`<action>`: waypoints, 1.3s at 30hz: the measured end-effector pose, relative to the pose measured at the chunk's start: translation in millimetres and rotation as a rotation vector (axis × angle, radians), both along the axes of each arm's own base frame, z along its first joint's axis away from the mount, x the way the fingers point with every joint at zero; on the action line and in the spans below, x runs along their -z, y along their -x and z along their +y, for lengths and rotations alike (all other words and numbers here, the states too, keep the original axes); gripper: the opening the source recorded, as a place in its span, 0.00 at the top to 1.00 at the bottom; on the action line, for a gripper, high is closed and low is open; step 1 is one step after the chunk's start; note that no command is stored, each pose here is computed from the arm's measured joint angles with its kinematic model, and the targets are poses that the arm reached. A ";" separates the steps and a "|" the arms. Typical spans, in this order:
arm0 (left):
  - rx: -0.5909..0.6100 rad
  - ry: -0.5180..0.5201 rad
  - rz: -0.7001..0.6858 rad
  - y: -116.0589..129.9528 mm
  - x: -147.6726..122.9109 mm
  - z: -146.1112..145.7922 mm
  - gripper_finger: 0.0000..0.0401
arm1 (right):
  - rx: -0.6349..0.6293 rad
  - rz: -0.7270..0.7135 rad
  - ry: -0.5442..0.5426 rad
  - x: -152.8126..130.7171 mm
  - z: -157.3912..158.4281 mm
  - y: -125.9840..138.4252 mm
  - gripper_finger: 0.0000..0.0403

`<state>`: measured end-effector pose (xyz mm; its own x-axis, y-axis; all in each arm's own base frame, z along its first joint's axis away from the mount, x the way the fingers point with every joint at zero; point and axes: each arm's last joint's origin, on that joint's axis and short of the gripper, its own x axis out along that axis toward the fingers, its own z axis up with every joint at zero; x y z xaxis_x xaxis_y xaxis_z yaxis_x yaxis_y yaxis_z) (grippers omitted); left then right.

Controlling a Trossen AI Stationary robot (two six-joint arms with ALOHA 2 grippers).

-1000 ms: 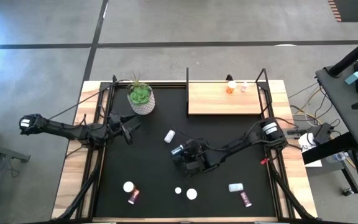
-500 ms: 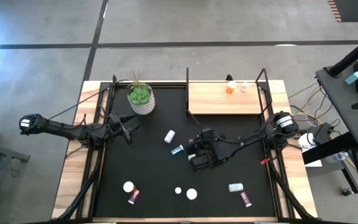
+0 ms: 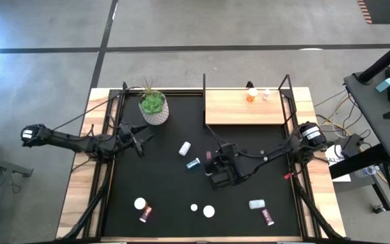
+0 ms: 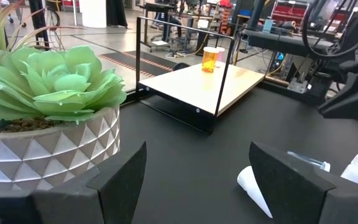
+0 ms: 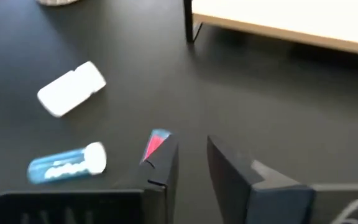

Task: Pick and place medicine bottles onto shelf by color
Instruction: Put the middle white pill bottle on the shelf

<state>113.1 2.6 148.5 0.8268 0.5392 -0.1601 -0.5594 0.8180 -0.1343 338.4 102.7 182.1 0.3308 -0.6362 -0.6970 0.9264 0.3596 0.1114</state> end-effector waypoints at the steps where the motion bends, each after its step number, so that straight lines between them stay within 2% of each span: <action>1: 0.000 0.000 0.001 0.0 0.1 0.0 0.33 | -0.008 -0.008 -0.009 0.0 2.7 -0.2 0.77; 12: 0.000 0.000 0.000 0.0 0.1 0.0 0.33 | -0.103 -0.100 -0.052 -1.3 38.6 3.7 0.51; 24: 0.000 0.000 -0.001 0.1 -0.1 0.0 0.33 | -0.141 -0.114 -0.058 20.1 47.1 -6.2 0.31; 32: 0.000 0.000 -0.002 0.1 -0.1 0.0 0.33 | -0.139 -0.110 -0.058 25.6 47.4 -8.1 0.24; 39: 0.000 0.000 0.000 0.0 0.1 0.0 0.33 | -0.137 -0.108 -0.085 26.1 48.0 -8.1 0.26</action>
